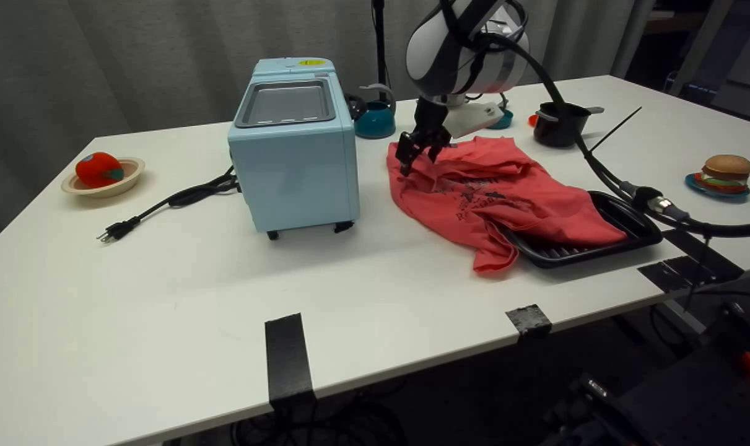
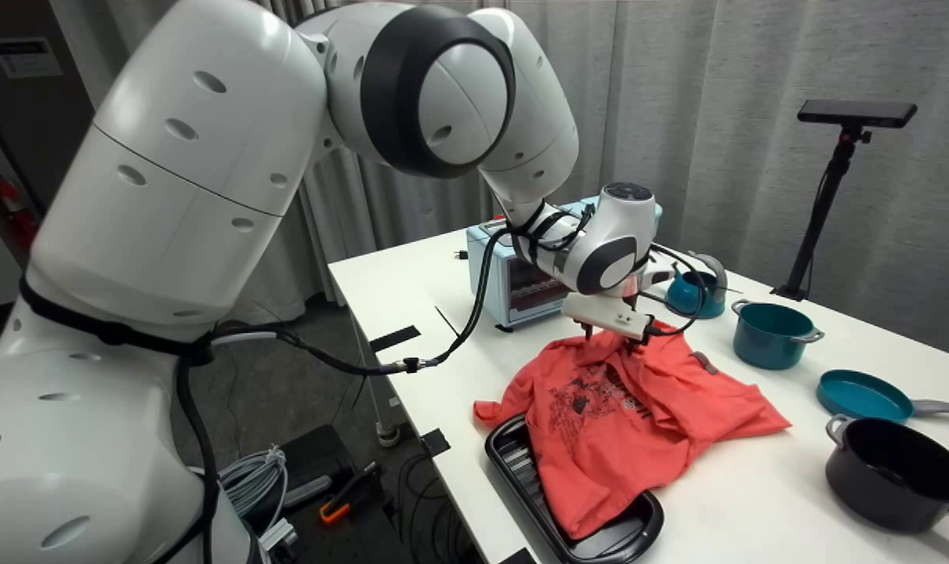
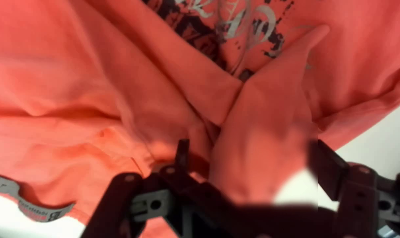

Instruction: Unfold the long sleeve shirt on the table

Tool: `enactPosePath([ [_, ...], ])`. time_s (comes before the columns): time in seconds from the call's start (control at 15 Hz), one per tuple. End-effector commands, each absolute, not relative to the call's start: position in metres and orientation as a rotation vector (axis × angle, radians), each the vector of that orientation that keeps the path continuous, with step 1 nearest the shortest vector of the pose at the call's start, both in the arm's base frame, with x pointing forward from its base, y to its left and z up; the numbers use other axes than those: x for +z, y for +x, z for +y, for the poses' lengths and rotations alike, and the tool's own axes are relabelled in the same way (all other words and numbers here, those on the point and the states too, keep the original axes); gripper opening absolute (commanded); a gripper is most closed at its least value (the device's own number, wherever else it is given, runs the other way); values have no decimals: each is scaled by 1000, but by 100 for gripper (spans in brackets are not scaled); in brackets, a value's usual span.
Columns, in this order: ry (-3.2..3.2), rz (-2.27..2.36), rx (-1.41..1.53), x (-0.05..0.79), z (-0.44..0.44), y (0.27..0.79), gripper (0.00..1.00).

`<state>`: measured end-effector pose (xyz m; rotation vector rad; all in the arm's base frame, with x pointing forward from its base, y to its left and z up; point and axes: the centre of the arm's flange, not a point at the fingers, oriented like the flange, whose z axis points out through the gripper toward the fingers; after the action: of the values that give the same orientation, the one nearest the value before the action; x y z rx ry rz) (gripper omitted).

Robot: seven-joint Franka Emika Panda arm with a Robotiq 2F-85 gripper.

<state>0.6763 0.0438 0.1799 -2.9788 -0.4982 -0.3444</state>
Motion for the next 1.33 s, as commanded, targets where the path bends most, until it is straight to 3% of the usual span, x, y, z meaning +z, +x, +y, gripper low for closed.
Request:
enactPosePath([
  [0.0, -2971, -534, -378, 187, 45, 684, 58],
  [0.27, -2980, -541, -397, 195, 47, 681, 27],
  [0.33, -2982, -550, -396, 197, 48, 680, 27],
  [0.4, -2984, -557, -396, 198, 49, 679, 61],
  [0.47, -2985, -561, -402, 200, 51, 677, 57],
  [0.53, -2985, -564, -404, 201, 51, 676, 58],
  [0.6, -2986, -564, -409, 202, 52, 675, 50],
  [0.67, -2986, -565, -411, 203, 53, 674, 23],
  [0.73, -2986, -568, -414, 205, 54, 672, 24],
  [0.93, -2983, -546, -406, 206, 53, 669, 3],
  [1.0, -2984, -539, -402, 206, 52, 668, 0],
  [1.27, -2986, -533, -425, 213, 50, 660, 1],
])
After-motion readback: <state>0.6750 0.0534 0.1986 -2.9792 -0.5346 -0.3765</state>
